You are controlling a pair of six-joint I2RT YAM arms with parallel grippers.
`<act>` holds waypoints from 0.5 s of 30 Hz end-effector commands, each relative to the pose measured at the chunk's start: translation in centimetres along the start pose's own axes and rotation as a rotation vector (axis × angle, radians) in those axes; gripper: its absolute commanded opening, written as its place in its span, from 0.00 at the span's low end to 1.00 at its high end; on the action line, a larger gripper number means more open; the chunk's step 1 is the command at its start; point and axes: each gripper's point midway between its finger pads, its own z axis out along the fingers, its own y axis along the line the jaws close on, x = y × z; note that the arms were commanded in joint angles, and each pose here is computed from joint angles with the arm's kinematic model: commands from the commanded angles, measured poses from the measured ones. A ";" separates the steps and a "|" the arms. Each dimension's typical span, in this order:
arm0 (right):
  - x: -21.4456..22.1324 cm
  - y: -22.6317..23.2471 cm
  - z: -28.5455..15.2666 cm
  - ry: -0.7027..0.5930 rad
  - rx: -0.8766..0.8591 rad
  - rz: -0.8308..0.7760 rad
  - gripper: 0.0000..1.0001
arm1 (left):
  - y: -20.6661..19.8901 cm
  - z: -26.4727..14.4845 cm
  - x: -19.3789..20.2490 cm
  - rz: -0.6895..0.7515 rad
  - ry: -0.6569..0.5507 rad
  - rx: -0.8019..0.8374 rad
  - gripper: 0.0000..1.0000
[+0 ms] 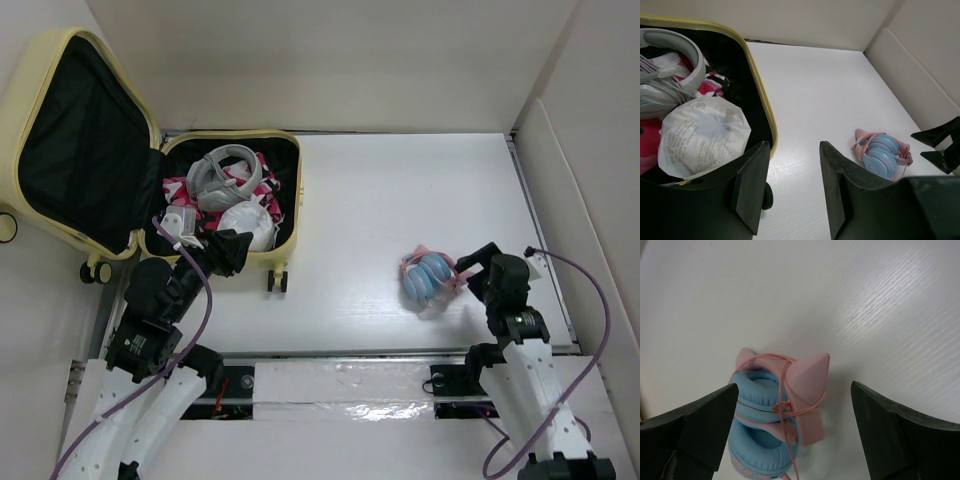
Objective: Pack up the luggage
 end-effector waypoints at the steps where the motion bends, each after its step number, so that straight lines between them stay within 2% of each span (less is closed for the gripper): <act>1: 2.2 1.0 1.8 0.120 -0.072 -0.018 1.00 | -0.7 -0.2 -1.4 -0.001 -0.054 0.029 0.42; 3: 3.7 1.0 2.4 0.164 -0.103 -0.002 1.00 | -0.7 -0.2 -1.4 -0.001 -0.053 0.029 0.42; 5: 3.8 2.1 3.0 0.154 -0.163 0.043 1.00 | -0.7 -0.1 -1.3 -0.003 -0.048 0.029 0.42; 8: 5.0 3.1 3.5 0.183 -0.237 0.084 0.92 | -0.7 0.1 -1.1 -0.002 -0.042 0.028 0.42; 9: 5.2 3.2 3.6 0.192 -0.245 0.090 0.75 | -0.7 0.1 -1.1 -0.003 -0.042 0.028 0.42; 11: 4.9 3.7 3.8 0.181 -0.262 0.092 0.64 | -0.7 0.1 -1.1 -0.002 -0.040 0.028 0.42; 12: 5.0 3.6 3.9 0.190 -0.255 0.086 0.49 | -0.7 0.2 -1.0 -0.002 -0.037 0.029 0.42; 15: 3.6 5.1 4.1 0.126 -0.323 0.087 0.25 | -0.7 0.2 -1.0 -0.002 -0.037 0.029 0.42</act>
